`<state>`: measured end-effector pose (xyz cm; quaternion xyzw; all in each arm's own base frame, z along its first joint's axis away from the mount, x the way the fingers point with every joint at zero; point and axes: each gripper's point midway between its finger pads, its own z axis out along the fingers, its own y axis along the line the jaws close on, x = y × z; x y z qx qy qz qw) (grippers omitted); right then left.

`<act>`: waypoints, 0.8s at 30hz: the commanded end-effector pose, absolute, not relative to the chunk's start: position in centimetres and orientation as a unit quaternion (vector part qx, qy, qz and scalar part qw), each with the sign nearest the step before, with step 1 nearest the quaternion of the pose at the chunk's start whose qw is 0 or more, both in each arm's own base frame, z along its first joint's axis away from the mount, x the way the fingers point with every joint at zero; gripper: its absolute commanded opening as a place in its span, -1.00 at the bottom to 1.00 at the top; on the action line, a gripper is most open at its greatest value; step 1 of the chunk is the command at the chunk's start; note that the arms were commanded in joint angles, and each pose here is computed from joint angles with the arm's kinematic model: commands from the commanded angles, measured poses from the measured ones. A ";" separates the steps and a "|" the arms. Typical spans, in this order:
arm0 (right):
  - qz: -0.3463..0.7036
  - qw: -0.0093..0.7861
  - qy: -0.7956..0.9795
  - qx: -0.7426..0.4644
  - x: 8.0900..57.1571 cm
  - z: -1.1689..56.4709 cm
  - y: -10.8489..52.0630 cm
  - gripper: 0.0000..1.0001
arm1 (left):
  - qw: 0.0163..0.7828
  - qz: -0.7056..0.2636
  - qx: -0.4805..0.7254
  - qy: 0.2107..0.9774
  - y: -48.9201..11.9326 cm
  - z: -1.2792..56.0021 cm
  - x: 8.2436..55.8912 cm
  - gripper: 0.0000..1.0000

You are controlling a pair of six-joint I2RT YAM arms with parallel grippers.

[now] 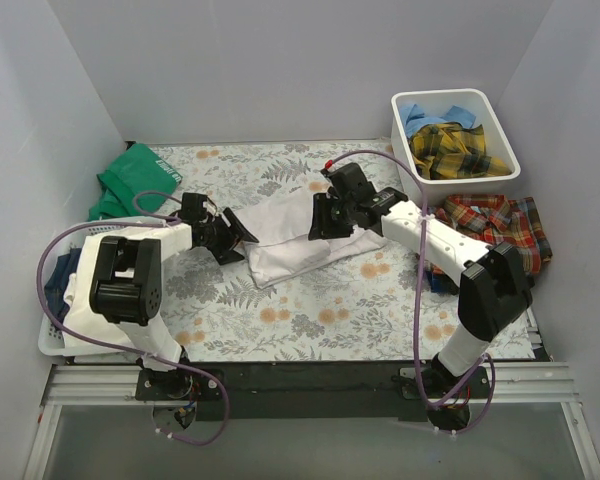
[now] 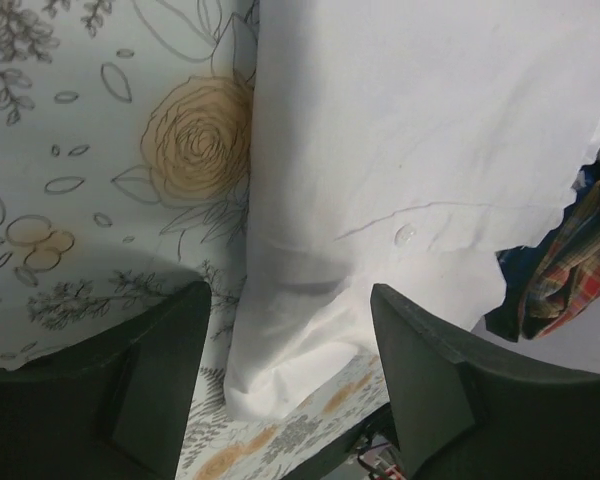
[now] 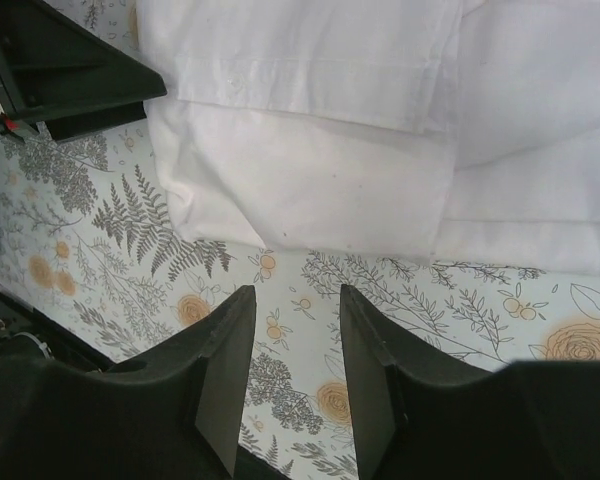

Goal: Fold and stack the long sleeve shirts
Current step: Fold the shirt

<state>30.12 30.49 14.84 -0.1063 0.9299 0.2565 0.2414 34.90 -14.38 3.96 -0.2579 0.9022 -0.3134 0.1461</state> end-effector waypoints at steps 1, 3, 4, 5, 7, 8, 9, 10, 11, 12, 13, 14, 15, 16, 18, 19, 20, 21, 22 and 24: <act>0.261 0.254 0.924 -0.113 31.2 15.5 30.0 -0.07 | 0.149 -0.326 -0.259 0.897 -15.1 3.0 36.1 0.29; 0.262 0.254 0.925 -0.109 31.8 15.4 29.7 -0.07 | 0.139 -0.322 -0.256 0.901 -15.8 2.0 36.0 0.23; 0.263 0.254 0.924 -0.110 32.1 15.4 29.6 -0.07 | 0.136 -0.320 -0.256 0.902 -16.0 1.7 35.9 0.15; 0.262 0.252 0.925 -0.108 32.5 15.2 29.4 -0.07 | 0.131 -0.322 -0.258 0.901 -16.4 1.3 35.7 0.07; 0.264 0.256 0.924 -0.109 33.2 15.4 29.4 -0.07 | 0.123 -0.320 -0.263 0.902 -16.6 0.5 35.5 -0.09; 0.263 0.254 0.925 -0.106 33.6 15.1 29.3 -0.07 | 0.121 -0.319 -0.264 0.902 -16.6 0.4 35.4 -0.24; 0.265 0.256 0.924 -0.106 34.0 15.3 29.4 -0.07 | 0.119 -0.316 -0.266 0.903 -16.5 0.2 35.3 -0.32; 0.270 0.256 0.922 -0.107 34.4 15.5 29.5 -0.07 | 0.124 -0.309 -0.265 0.905 -16.3 0.4 35.4 -0.41; 0.266 0.252 0.924 -0.108 34.8 14.9 29.4 -0.07 | 0.126 -0.296 -0.269 0.908 -15.9 0.3 35.2 -0.47; 0.265 0.252 0.924 -0.110 35.2 14.7 29.5 -0.07 | 0.133 -0.289 -0.264 0.910 -15.6 0.7 35.4 -0.62; 0.269 0.261 0.920 -0.115 35.9 15.4 29.8 -0.07 | 0.144 -0.284 -0.260 0.912 -15.4 1.3 35.6 -0.69; 0.264 0.255 0.923 -0.116 36.3 14.6 29.9 -0.07 | 0.142 -0.270 -0.264 0.915 -14.9 1.2 35.3 -0.75; 0.264 0.259 0.921 -0.124 36.7 14.6 30.2 -0.07 | 0.146 -0.263 -0.260 0.917 -14.7 1.5 35.4 -0.87; 0.271 0.264 0.917 -0.129 37.2 15.2 30.6 -0.07 | 0.156 -0.258 -0.251 0.920 -14.5 2.0 35.8 -0.92; 0.272 0.249 0.919 -0.138 37.5 14.1 31.2 -0.07 | 0.157 -0.238 -0.246 0.926 -13.9 2.6 35.6 -0.95; 0.278 0.244 0.918 -0.143 37.5 14.1 31.6 -0.07 | 0.170 -0.231 -0.234 0.929 -13.6 3.3 36.2 -0.99; 0.279 0.240 0.918 -0.147 37.7 13.8 32.1 -0.07 | 0.169 -0.221 -0.231 0.932 -13.3 3.7 35.9 -0.99; 0.279 0.236 0.919 -0.152 37.6 13.6 32.3 -0.08 | 0.178 -0.204 -0.230 0.935 -12.7 4.0 36.1 -1.00; 0.279 0.237 0.917 -0.157 37.6 13.6 32.6 -0.08 | 0.192 -0.198 -0.216 0.937 -12.4 4.9 36.7 -1.00; 0.280 0.231 0.917 -0.167 37.2 13.2 33.4 -0.08 | 0.201 -0.176 -0.211 0.940 -11.5 5.9 36.5 -1.00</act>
